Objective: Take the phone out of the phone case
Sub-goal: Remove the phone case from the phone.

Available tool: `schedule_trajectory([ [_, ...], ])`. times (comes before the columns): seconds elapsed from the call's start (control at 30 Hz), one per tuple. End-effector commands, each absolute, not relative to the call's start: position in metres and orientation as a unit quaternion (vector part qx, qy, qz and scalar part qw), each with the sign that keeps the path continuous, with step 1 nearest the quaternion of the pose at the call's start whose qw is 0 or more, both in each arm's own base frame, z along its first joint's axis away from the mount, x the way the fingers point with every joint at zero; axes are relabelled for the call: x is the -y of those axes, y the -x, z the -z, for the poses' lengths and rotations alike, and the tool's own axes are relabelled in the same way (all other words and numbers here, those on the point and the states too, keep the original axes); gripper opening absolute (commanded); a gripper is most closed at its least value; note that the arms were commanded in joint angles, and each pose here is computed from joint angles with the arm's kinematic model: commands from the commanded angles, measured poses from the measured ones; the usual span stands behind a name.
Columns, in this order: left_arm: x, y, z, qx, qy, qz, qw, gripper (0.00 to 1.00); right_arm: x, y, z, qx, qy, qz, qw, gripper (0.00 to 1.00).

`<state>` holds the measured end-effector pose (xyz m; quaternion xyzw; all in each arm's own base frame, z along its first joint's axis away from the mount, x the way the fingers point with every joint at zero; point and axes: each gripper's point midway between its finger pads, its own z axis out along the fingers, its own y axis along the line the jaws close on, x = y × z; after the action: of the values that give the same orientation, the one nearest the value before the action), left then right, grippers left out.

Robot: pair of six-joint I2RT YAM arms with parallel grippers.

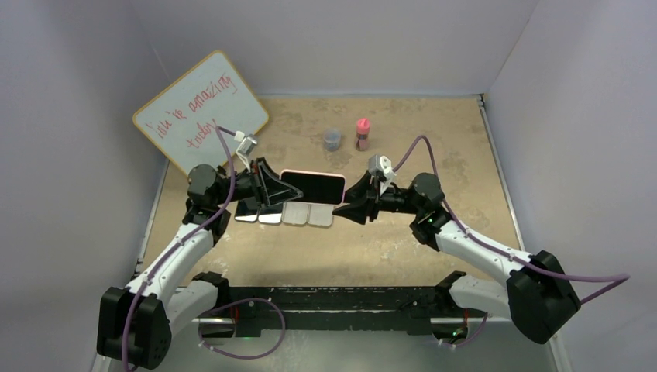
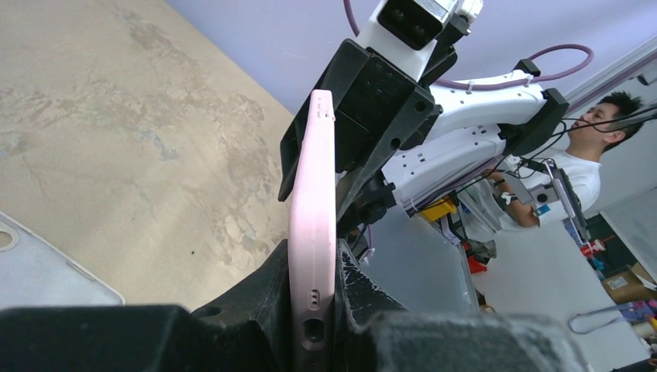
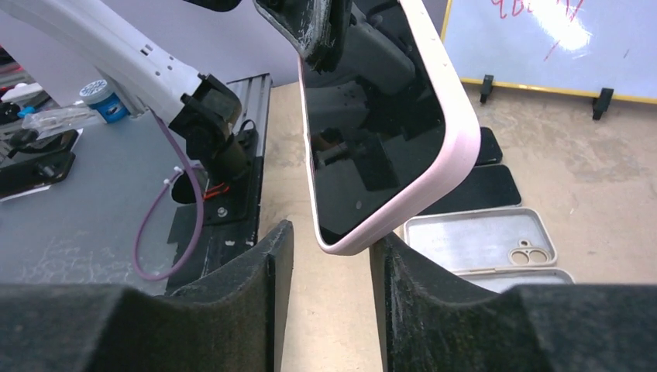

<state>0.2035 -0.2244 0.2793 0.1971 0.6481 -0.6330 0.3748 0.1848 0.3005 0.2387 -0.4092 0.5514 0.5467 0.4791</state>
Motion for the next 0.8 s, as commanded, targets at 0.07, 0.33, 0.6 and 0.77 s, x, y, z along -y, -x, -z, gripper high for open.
schedule_trajectory([
  [0.07,0.222,-0.193,-0.305,-0.608,-0.227,0.641,0.410,0.00,-0.302,-0.175,-0.268,-0.490,0.438,-0.562,0.502,0.37],
  [0.33,0.222,-0.191,-0.303,-0.611,-0.218,0.648,0.398,0.00,-0.303,-0.166,-0.274,-0.462,0.462,-0.571,0.497,0.15],
  [0.6,0.223,-0.186,-0.298,-0.612,-0.180,0.684,0.355,0.00,-0.306,-0.179,-0.272,-0.452,0.477,-0.542,0.524,0.00],
  [0.77,0.223,-0.185,-0.288,-0.623,-0.157,0.694,0.326,0.00,-0.307,-0.180,-0.273,-0.422,0.504,-0.516,0.548,0.00],
])
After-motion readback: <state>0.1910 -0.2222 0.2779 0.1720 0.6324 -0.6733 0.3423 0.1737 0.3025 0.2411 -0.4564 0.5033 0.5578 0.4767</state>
